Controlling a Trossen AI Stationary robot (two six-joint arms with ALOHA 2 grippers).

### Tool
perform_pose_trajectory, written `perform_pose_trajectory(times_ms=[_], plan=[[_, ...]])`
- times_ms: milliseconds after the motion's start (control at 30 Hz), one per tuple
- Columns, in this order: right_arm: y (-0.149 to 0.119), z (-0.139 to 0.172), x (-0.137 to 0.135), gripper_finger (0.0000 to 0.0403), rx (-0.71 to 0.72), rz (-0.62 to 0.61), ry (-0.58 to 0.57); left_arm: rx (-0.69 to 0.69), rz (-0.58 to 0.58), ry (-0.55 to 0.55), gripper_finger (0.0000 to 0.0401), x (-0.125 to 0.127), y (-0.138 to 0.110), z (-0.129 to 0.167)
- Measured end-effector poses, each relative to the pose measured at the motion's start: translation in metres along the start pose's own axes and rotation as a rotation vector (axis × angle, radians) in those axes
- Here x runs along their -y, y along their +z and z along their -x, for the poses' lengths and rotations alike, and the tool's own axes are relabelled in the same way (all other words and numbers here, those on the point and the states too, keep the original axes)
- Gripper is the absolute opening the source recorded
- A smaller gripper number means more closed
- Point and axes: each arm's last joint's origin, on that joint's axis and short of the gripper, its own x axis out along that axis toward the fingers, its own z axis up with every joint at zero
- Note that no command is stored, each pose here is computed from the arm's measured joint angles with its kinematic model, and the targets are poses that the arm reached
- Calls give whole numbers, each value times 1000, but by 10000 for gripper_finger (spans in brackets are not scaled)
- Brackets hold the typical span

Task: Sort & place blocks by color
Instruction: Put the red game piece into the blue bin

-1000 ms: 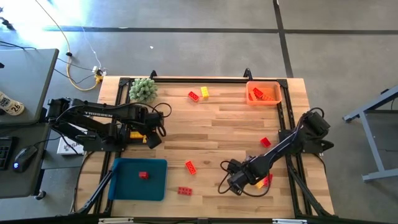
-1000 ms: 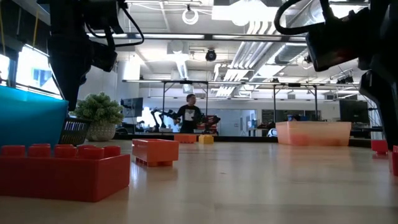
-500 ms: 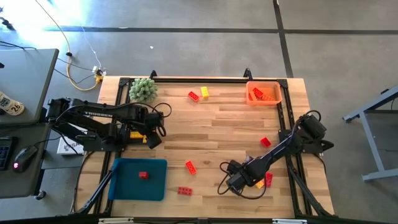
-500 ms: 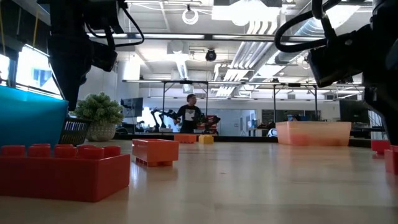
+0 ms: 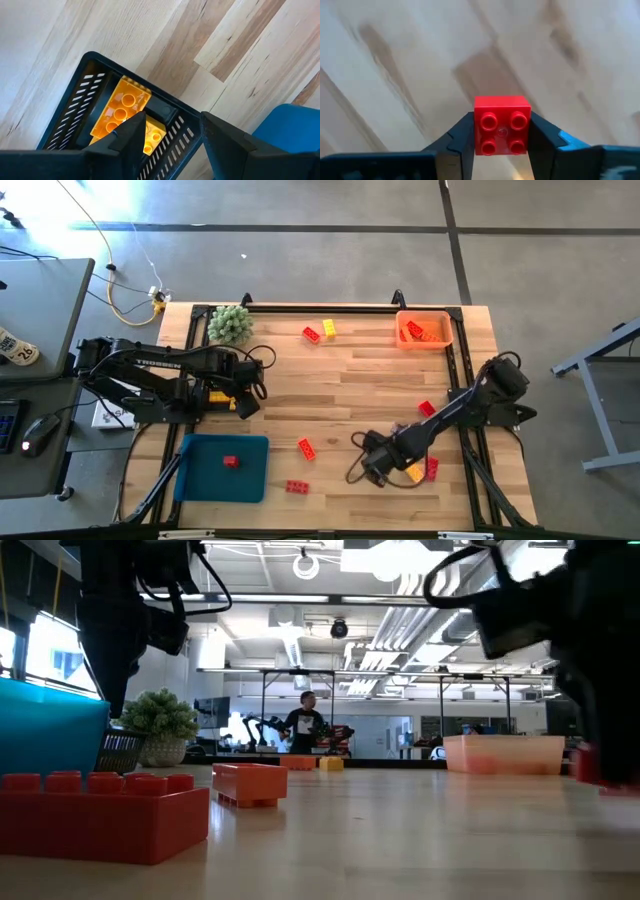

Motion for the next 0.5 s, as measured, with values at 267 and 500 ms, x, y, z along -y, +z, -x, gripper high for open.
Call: perform_pose_trajectory(times_ms=[267, 500], plan=[[36, 19, 11, 115, 129, 11, 99, 6, -28, -7, 177, 1, 1, 0], [68, 37, 26, 115, 255, 37, 187, 18, -73, -13, 177, 2, 3, 4]])
